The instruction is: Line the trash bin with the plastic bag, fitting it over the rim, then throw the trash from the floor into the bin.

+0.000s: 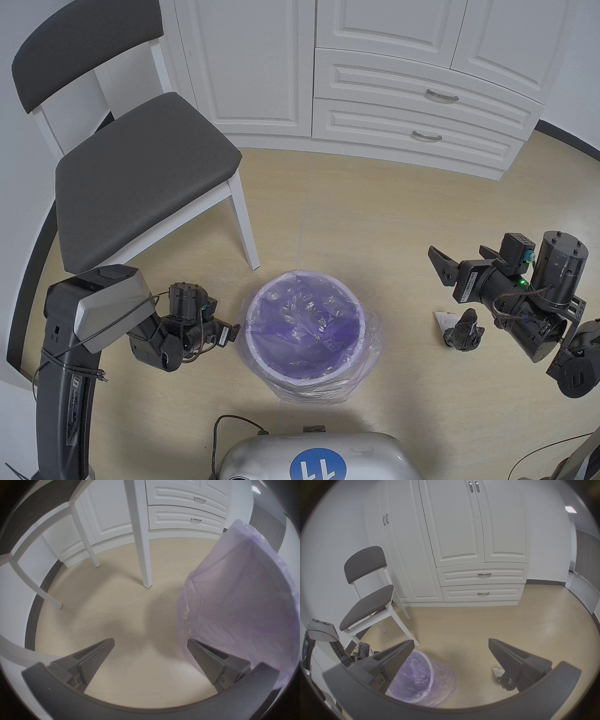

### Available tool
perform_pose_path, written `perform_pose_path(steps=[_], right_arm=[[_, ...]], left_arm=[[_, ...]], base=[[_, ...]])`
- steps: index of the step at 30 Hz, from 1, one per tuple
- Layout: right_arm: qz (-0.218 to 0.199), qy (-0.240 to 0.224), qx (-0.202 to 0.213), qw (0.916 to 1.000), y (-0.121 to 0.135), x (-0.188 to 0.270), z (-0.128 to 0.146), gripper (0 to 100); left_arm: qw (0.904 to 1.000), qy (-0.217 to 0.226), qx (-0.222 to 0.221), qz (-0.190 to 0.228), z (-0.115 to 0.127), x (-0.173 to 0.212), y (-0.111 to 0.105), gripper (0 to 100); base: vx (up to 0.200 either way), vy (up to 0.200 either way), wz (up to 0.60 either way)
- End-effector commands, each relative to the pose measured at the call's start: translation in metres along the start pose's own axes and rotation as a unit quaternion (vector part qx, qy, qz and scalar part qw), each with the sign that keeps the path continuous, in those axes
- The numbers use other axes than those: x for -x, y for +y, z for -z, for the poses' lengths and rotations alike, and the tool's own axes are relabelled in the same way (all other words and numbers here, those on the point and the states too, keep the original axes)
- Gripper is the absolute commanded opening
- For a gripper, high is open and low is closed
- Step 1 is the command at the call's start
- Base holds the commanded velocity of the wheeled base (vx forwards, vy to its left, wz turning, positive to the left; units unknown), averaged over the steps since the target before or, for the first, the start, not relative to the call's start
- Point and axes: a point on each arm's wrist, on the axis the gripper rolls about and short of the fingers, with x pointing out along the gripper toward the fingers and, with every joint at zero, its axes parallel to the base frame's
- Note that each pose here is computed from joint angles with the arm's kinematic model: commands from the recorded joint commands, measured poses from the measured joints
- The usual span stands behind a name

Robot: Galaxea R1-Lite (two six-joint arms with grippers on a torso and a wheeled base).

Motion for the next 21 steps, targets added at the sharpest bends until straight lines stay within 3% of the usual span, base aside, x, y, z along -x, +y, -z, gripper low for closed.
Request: perform_pose_path(steps=[1, 13, 21], right_arm=[[0.004, 0.001, 0.001, 1.0000, -0.002, -0.001, 0.000, 100], [0.014, 0.008, 0.004, 0.9999, -0.006, -0.006, 0.004, 100], [0.016, 0.007, 0.013, 0.9998, -0.008, -0.002, 0.003, 100]], left_arm=[[0.9998, 0.012, -0.011, 0.015, -0.003, -0.022, -0.018, 100], [0.9997, 0.014, -0.008, 0.018, -0.014, -0.034, -0.019, 100], [0.9992, 0.030, 0.024, 0.007, -0.014, 0.005, 0.001, 100]], base=[[0.000, 0.000, 0.00], [0.000, 0.000, 0.00], [0.000, 0.000, 0.00]])
